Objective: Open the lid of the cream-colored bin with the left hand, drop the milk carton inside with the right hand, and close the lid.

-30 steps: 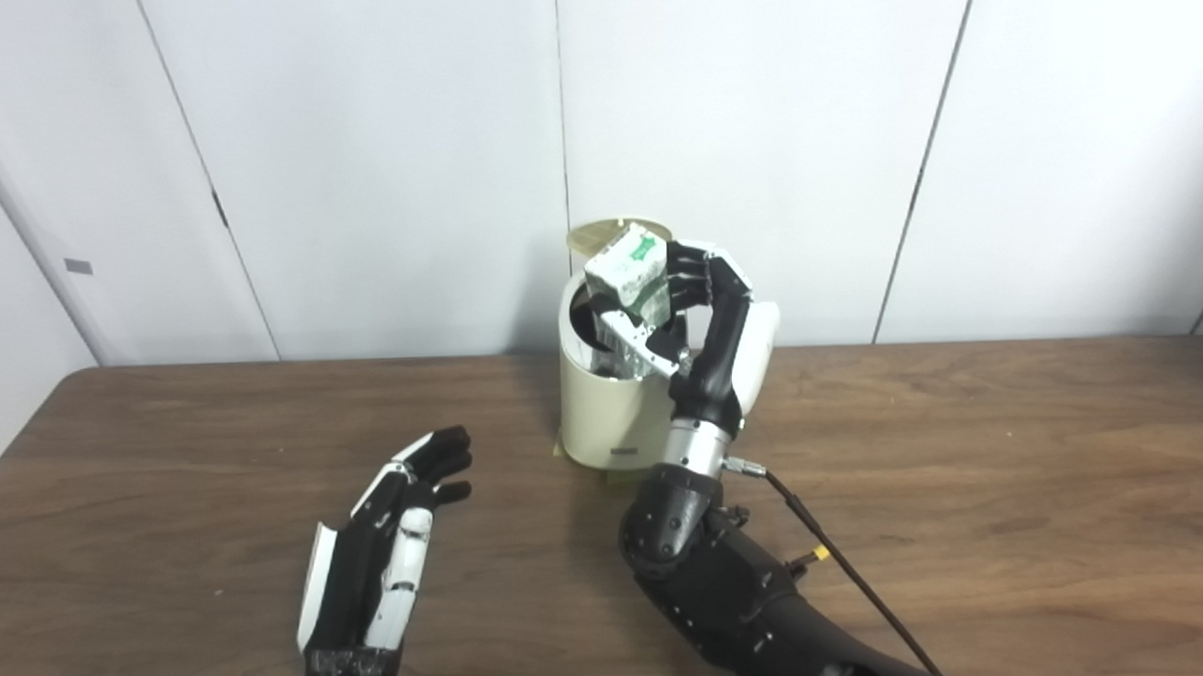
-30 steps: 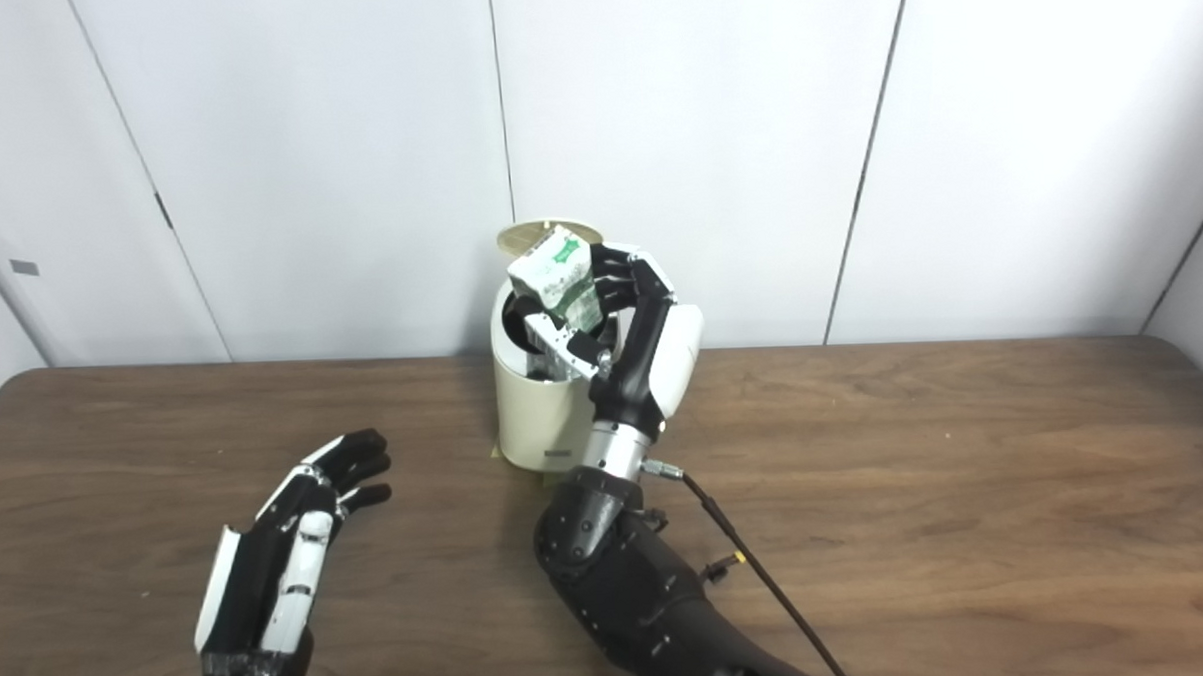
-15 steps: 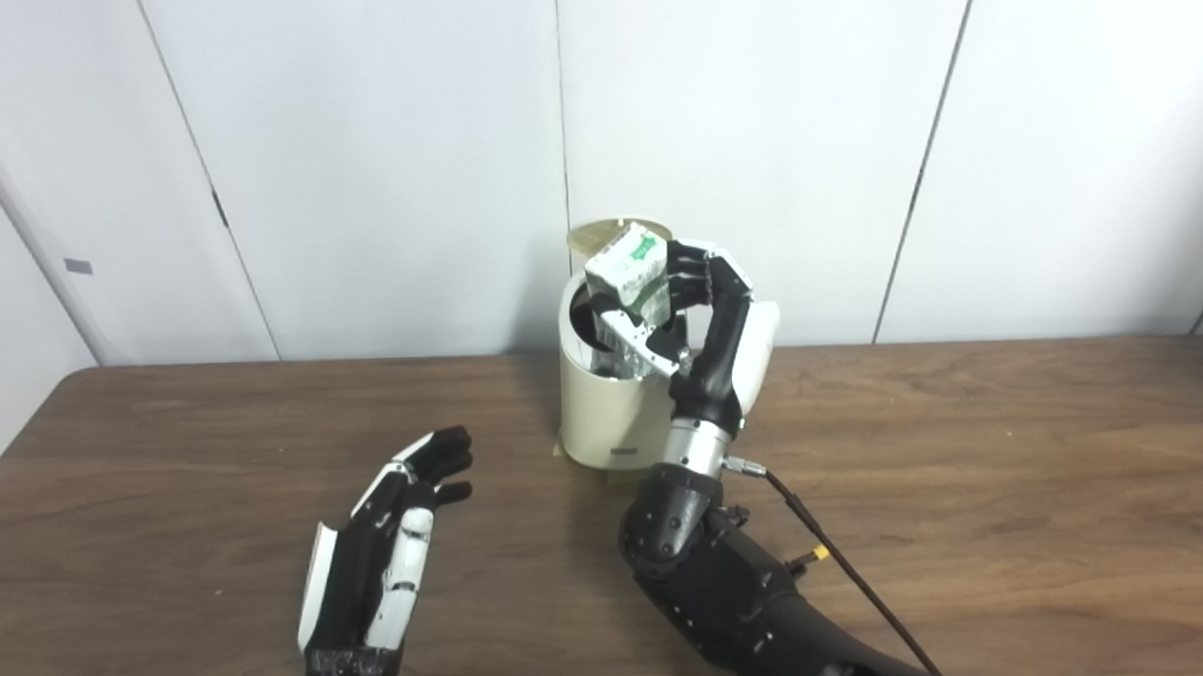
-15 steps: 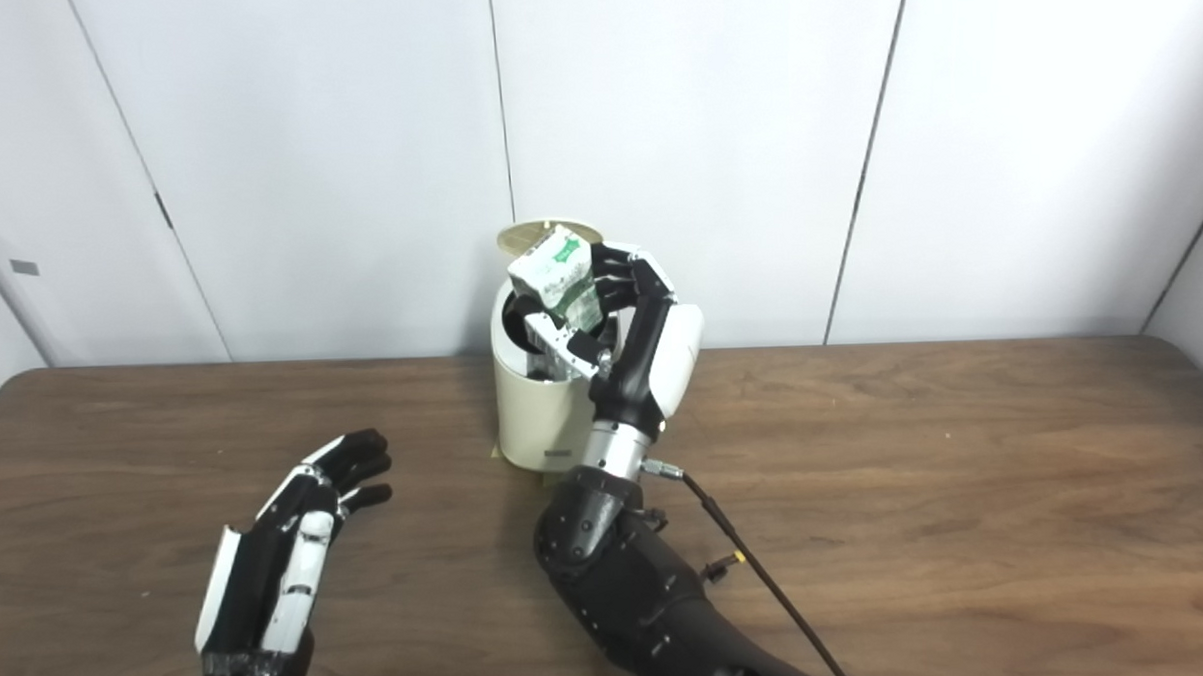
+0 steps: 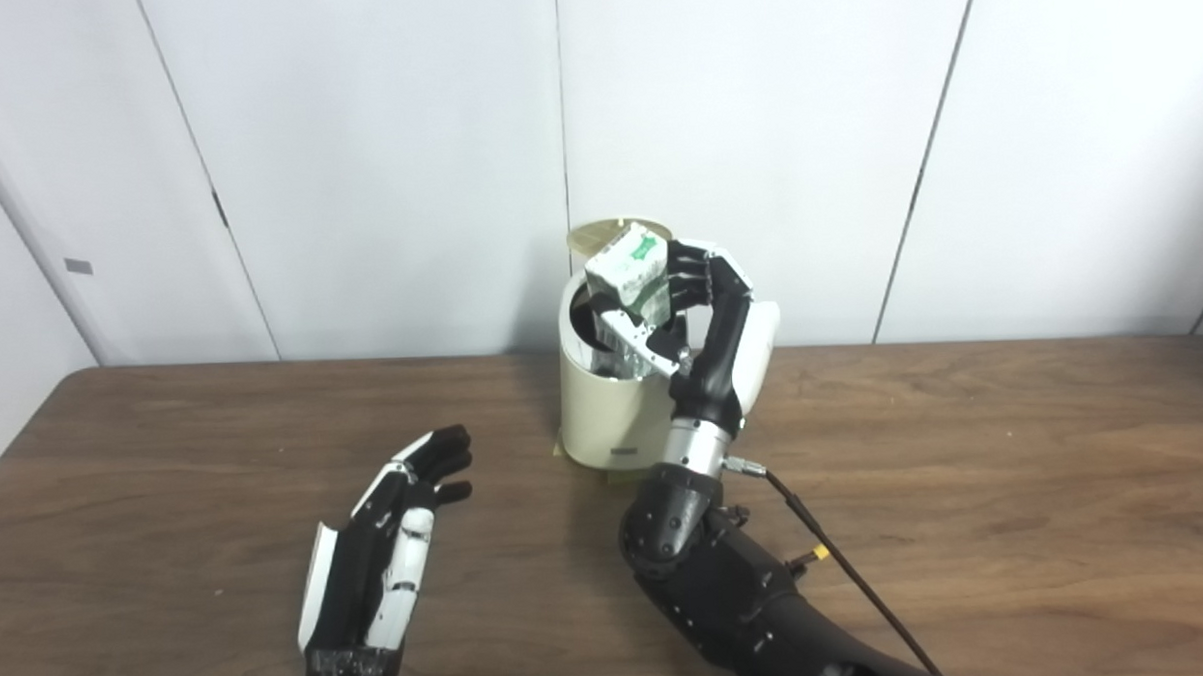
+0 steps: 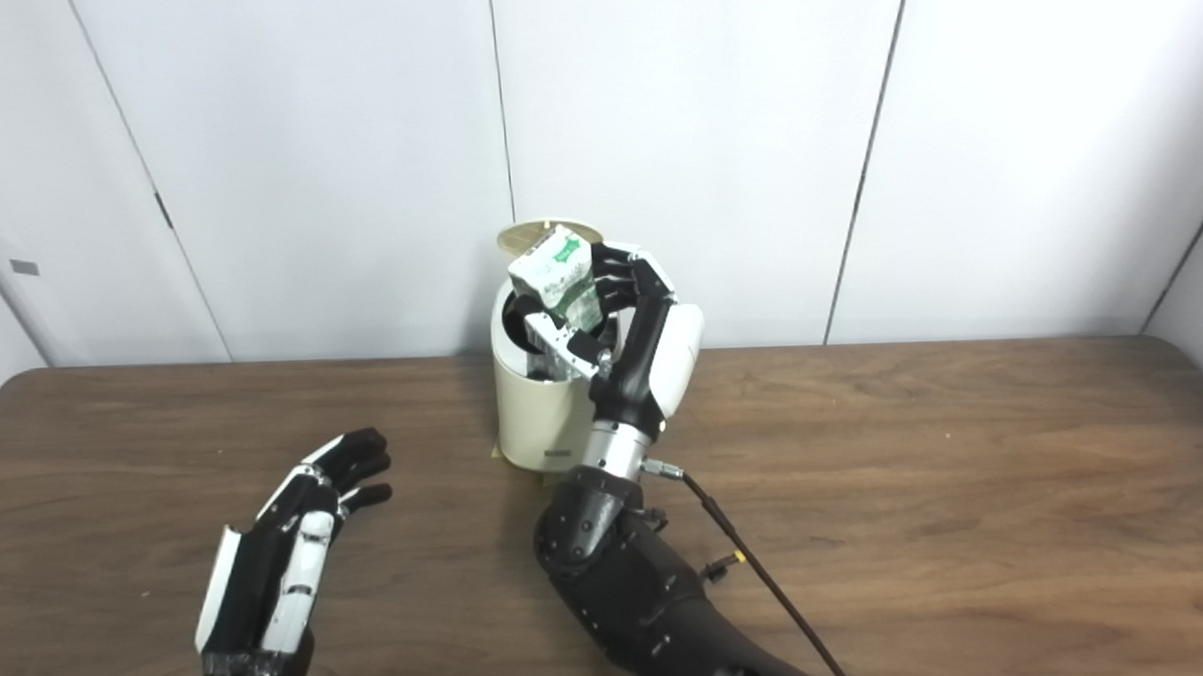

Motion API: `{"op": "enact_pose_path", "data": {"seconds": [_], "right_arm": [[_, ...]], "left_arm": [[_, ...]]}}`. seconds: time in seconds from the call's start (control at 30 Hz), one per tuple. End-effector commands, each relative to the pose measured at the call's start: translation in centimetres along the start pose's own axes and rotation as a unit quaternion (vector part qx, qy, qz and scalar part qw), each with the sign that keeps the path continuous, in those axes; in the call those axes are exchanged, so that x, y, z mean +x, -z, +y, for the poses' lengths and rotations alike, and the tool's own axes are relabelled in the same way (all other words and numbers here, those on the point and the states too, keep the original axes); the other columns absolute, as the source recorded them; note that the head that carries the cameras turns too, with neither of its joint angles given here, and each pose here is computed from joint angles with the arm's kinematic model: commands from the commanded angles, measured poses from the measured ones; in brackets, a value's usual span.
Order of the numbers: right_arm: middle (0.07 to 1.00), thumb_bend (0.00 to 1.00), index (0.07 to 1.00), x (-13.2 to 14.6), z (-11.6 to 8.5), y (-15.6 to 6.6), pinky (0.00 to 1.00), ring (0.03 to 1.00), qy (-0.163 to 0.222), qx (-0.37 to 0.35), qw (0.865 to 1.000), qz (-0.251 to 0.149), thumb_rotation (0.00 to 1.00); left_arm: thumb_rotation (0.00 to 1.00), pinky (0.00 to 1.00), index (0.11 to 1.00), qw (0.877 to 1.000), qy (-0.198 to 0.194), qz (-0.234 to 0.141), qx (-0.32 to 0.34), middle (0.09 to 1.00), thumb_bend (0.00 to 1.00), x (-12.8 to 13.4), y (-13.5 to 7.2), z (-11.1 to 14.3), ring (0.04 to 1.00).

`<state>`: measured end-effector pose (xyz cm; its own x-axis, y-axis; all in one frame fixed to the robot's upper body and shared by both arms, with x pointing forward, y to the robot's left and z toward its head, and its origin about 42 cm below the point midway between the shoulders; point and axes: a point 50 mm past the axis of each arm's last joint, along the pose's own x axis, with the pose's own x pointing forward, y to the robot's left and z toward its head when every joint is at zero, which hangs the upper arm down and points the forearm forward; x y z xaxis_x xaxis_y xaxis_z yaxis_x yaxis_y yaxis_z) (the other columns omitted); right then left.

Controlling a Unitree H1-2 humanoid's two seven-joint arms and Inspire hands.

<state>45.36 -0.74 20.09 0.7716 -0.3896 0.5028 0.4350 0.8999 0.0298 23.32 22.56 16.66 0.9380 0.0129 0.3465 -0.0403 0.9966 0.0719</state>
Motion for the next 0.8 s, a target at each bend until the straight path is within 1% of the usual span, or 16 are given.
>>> {"op": "enact_pose_path", "data": {"seconds": [0.0,0.2,0.5,0.77], "right_arm": [[0.488,0.51,0.518,2.5,2.4,-4.8,0.37,0.432,0.009,0.059,0.996,-0.068,0.00],[0.489,0.51,0.517,2.6,2.6,-5.2,0.36,0.430,0.010,0.061,0.995,-0.076,0.00],[0.489,0.51,0.520,2.9,2.7,-6.0,0.36,0.427,0.014,0.075,0.993,-0.085,0.00],[0.489,0.51,0.520,2.9,2.8,-6.4,0.36,0.428,0.017,0.084,0.993,-0.086,0.00]], "left_arm": [[0.75,0.76,0.800,0.998,-0.034,0.057,-0.018,0.826,0.22,-6.6,0.5,-0.4,0.818],[0.75,0.76,0.799,0.998,-0.034,0.055,-0.018,0.827,0.21,-6.6,0.4,-0.5,0.823],[0.73,0.76,0.791,0.997,-0.039,0.055,-0.022,0.818,0.24,-6.5,0.6,-0.6,0.813],[0.73,0.76,0.794,0.998,-0.036,0.055,-0.019,0.821,0.23,-6.6,0.5,-0.5,0.815]]}}
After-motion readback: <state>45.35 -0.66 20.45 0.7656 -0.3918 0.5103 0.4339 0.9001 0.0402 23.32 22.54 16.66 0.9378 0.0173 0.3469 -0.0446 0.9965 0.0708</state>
